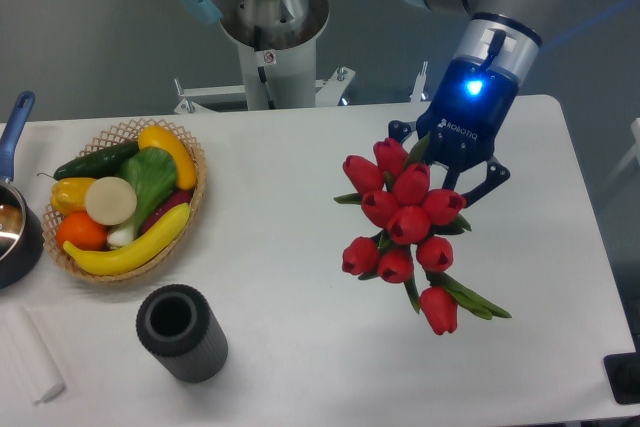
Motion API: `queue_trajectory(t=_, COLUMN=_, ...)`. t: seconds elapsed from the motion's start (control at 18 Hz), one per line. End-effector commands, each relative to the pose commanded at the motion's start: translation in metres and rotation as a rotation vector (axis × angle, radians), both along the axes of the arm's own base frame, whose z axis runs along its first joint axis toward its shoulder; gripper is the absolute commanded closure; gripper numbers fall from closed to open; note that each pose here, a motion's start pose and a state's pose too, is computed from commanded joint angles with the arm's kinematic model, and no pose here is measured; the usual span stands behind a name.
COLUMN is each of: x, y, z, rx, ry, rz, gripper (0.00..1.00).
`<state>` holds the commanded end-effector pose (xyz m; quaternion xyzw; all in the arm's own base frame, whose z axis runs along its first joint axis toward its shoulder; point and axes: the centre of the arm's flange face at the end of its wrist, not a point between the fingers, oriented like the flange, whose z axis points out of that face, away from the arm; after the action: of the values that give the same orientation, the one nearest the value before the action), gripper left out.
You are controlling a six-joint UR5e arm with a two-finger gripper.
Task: Insert the flowers into the vase
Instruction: 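Carry the red tulip bunch in the gripper toward the black vase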
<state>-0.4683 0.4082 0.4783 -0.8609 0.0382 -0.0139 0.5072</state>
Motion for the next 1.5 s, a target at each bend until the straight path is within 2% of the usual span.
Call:
queue_trajectory(t=0.94, x=0.026, y=0.026, z=0.004, rx=-0.002, ry=-0.033, rz=-0.037, gripper=0.67)
queue_trajectory(t=1.5, x=0.068, y=0.089, z=-0.005, rx=0.039, ry=0.035, rz=-0.17, gripper=0.67)
